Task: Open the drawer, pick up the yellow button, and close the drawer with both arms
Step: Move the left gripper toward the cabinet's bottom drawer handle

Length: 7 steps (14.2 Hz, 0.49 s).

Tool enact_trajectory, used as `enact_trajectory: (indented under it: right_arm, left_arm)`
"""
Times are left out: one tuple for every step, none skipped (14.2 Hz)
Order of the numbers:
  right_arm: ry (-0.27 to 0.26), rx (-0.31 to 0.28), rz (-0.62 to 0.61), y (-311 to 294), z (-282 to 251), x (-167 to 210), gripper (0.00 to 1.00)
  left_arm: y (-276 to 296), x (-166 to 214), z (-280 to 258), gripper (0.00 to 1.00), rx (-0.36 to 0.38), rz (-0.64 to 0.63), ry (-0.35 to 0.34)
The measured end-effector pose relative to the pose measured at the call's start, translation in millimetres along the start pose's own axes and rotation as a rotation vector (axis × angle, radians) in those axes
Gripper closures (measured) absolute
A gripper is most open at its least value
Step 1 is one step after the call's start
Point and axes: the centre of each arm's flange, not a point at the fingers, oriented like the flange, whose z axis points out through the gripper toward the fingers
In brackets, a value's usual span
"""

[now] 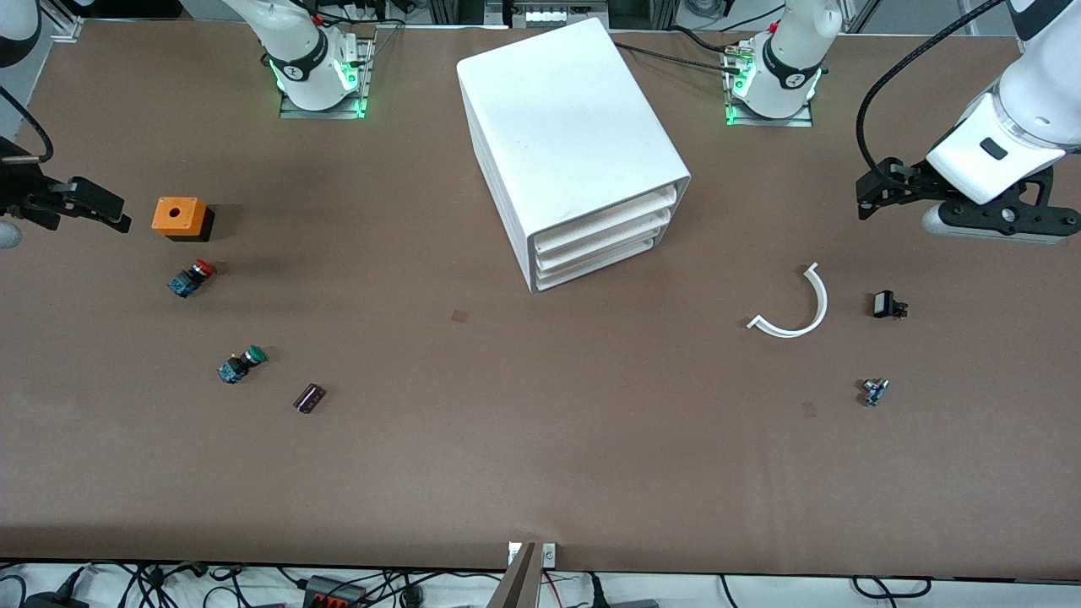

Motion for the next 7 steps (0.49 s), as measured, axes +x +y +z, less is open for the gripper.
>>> enact_trajectory:
  right_arm:
    - [0.001, 0.0, 0.0, 0, 0, 0, 0.0]
    - [0.002, 0.0, 0.0, 0, -1, 0, 0.0]
    - [0.002, 0.0, 0.0, 0, -1, -1, 0.0]
    - [0.003, 0.0, 0.001, 0, -2, -1, 0.0]
    - [0.004, 0.0, 0.001, 1, -2, -1, 0.0]
    - [0.005, 0.0, 0.001, 1, -3, -1, 0.0]
    - [0.006, 0.0, 0.002, 1, -3, -1, 0.0]
  left_arm:
    - [2, 0, 2, 0.0, -0.015, 0.002, -0.012]
    - [5, -1, 8, 0.0, -0.037, 0.003, -0.043]
    - [9, -2, 16, 0.0, -0.083, 0.003, -0.092]
    - [13, -2, 25, 0.0, -0.14, 0.003, -0.139]
    - [16, 0, 34, 0.0, -0.186, 0.003, -0.173]
    - [20, 4, 43, 0.0, -0.22, 0.006, -0.197]
    - [26, 8, 53, 0.0, -0.245, 0.017, -0.219]
